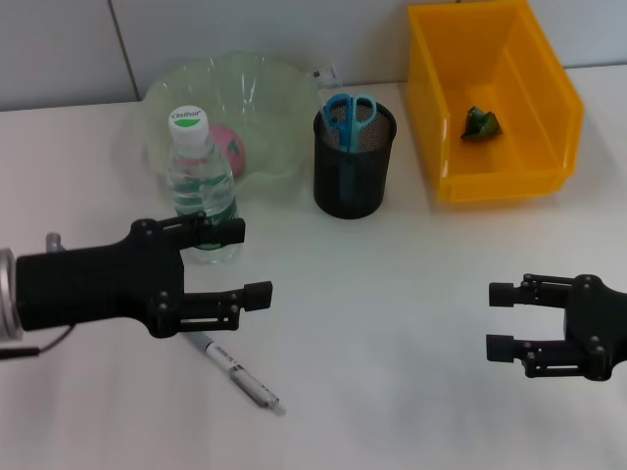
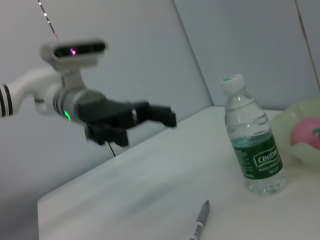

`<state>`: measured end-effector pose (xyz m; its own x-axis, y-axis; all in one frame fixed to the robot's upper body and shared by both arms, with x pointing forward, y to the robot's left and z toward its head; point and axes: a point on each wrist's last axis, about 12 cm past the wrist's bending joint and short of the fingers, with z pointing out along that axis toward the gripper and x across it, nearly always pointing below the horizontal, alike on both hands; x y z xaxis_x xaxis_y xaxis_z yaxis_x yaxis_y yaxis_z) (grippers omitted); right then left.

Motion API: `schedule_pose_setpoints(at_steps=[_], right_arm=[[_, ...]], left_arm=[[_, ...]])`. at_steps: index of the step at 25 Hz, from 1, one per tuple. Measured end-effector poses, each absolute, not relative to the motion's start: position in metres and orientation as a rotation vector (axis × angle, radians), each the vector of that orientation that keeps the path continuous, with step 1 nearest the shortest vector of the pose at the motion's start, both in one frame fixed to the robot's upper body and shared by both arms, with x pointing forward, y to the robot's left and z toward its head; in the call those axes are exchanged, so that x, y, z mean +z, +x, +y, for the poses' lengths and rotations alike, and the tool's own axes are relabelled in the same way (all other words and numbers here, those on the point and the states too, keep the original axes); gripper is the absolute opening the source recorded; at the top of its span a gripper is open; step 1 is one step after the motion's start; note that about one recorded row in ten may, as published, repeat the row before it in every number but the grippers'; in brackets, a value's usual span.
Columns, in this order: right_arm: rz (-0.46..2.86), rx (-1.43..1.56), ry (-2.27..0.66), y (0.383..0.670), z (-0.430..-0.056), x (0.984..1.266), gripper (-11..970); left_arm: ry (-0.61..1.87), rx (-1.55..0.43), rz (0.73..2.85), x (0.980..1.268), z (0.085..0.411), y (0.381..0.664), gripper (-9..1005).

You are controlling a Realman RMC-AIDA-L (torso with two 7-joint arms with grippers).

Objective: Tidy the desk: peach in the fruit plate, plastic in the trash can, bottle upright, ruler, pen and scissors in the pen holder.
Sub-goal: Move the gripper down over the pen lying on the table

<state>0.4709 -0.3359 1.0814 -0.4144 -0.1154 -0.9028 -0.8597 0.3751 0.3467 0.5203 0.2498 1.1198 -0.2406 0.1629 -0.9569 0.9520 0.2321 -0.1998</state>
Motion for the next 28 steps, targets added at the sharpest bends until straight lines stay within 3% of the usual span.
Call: schedule_pose_setpoints(at_steps=[4,9,13,14,19,28], right_arm=[[1.837,1.122,-0.835,0.474,-0.339,1.084,777],[1.888,1.136,-0.797,0.476,-0.342,1.084,777],[1.935,1.145,-0.790,0.478,-0.344,1.084,777],[1.970,1.141,-0.794,0.480,-0.346,1.085,777],[2.001,1.119,-0.805,0.492,-0.347,1.088,777],[2.039,1.072,-0.873,0.516,-0.345,1.101,777]], left_arm=[[1.336,-0.993,1.528,1.159,0.235,0.534,822],[1.577,-0.839,1.489,1.179,0.214,0.551,820],[1.675,-0.776,1.469,1.183,0.205,0.557,819],[1.880,-0.652,1.405,1.189,0.184,0.565,819],[2.187,-0.483,1.229,1.199,0.146,0.567,817],[2.418,-0.238,1.108,1.197,0.112,0.553,814]])
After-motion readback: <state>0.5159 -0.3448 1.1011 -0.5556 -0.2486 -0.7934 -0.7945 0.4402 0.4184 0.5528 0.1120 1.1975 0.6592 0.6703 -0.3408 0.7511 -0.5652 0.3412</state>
